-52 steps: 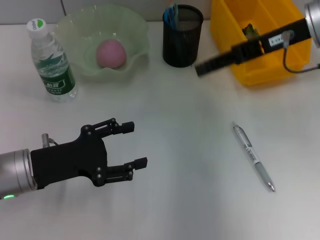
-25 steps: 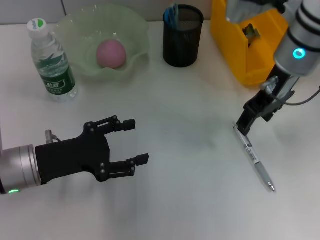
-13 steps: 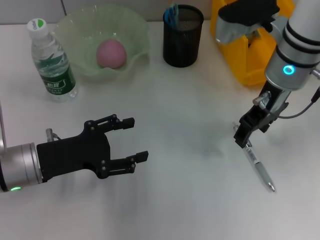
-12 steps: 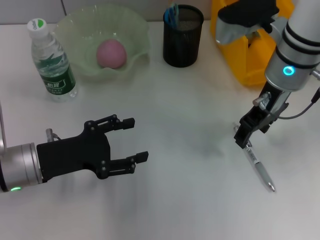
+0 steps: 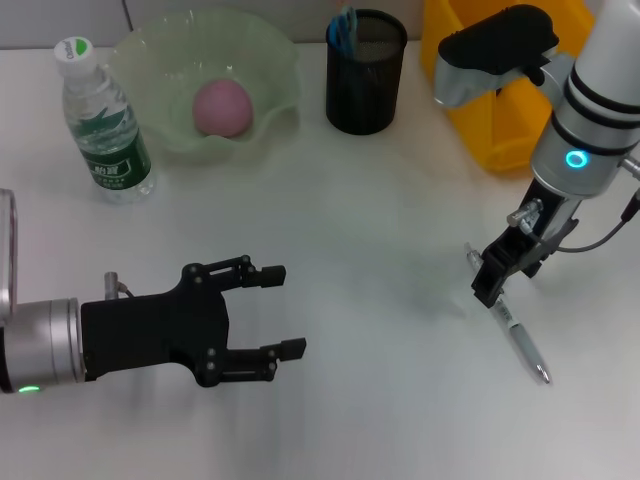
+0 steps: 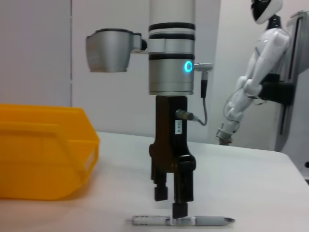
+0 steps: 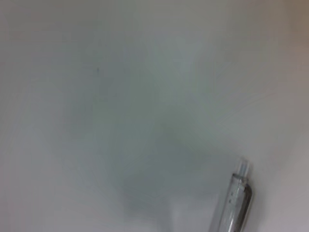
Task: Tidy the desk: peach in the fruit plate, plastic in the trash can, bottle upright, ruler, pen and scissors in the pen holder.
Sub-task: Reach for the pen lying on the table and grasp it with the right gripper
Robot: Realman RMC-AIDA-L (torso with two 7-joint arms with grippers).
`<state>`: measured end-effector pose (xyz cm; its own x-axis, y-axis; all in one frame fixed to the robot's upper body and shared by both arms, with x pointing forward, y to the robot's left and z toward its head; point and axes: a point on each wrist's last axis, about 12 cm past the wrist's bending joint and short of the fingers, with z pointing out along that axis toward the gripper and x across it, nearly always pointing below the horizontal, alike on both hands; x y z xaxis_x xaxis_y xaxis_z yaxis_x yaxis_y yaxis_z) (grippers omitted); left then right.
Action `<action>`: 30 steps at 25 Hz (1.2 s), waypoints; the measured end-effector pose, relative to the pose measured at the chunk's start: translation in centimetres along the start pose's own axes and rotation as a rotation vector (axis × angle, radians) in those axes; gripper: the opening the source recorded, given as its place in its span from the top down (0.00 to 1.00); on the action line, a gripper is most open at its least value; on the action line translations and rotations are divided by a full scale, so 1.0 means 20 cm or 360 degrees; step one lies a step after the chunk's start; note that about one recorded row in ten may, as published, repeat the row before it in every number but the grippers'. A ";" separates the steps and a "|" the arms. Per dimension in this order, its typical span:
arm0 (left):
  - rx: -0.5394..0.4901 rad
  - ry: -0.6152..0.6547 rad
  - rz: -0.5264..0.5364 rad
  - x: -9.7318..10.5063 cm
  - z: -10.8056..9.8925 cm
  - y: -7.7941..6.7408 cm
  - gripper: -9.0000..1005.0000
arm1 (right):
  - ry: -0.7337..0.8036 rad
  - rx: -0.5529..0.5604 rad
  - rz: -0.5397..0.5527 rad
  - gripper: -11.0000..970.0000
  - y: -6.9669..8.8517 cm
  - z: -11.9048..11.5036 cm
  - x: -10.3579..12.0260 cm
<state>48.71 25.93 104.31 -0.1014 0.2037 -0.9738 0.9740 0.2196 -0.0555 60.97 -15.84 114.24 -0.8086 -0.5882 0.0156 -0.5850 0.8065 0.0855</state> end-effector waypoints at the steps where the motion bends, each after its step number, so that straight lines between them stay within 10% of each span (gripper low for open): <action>1: 0.0000 0.0000 0.0000 0.00 0.00 0.00 0.20 | 0.0000 0.0000 0.0000 0.34 0.00 0.00 0.00; 30: 0.0028 0.0004 -0.0010 -0.02 0.00 0.01 0.20 | -0.0003 -0.0033 -0.0062 0.62 0.02 0.05 0.02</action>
<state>49.00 25.87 104.61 -0.1082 0.2046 -0.9729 0.9767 0.2043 -0.0656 60.44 -15.68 113.23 -0.7852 -0.6192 0.0100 -0.6148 0.7814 0.1069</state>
